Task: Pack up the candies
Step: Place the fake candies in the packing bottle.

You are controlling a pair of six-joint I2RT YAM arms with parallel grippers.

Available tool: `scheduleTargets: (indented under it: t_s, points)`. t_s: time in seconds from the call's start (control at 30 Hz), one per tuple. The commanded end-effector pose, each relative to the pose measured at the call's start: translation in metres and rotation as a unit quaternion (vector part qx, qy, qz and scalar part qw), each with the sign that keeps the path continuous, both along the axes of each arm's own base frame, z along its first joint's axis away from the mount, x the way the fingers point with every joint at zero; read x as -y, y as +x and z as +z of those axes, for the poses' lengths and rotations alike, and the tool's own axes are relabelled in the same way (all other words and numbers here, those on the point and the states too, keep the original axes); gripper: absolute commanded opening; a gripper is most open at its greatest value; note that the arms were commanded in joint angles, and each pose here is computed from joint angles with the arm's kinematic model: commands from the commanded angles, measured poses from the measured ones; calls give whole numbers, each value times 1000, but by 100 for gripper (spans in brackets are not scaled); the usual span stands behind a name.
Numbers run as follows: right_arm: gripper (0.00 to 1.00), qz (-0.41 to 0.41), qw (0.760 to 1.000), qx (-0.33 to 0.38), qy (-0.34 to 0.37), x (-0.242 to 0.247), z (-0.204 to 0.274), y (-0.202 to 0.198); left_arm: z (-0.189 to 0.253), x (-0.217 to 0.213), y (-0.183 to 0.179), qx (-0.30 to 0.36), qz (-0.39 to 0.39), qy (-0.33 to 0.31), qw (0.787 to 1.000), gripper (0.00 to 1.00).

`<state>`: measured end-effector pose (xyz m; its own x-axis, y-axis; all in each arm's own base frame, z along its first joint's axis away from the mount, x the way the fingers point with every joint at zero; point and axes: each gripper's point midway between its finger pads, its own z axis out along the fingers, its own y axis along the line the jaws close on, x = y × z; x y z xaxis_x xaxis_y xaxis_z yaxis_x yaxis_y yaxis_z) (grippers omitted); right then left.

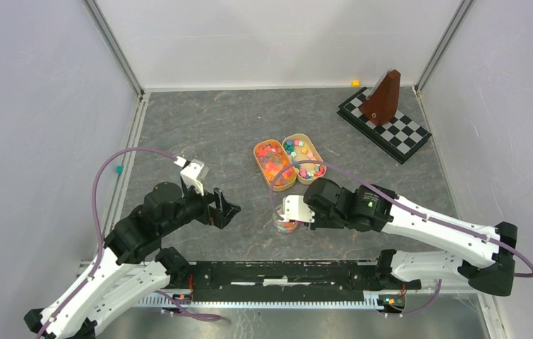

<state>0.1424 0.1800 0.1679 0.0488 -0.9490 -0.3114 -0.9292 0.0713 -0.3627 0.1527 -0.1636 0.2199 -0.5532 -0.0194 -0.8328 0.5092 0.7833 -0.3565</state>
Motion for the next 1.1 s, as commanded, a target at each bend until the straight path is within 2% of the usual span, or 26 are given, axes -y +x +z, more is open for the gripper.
scheduleTargets:
  t_s: [0.0,0.33,0.53,0.73,0.9,1.07]
  points:
    - [0,-21,999,33,4,-2,20,9,2,-5,6,7,27,-7,1000,100]
    - [0,-63,995,75,-1,6,32,23,2,-5,5,9,24,-6,1000,100]
    - [0,-120,983,137,19,17,43,41,6,-5,6,13,23,-8,1000,100]
    - [0,-207,955,197,82,30,53,71,6,-3,4,10,16,-10,1000,100]
    - [0,-282,924,219,135,48,45,97,4,-3,4,13,15,-9,1000,100]
    - [0,-354,885,236,189,66,39,119,-4,-4,3,7,14,-3,1000,100]
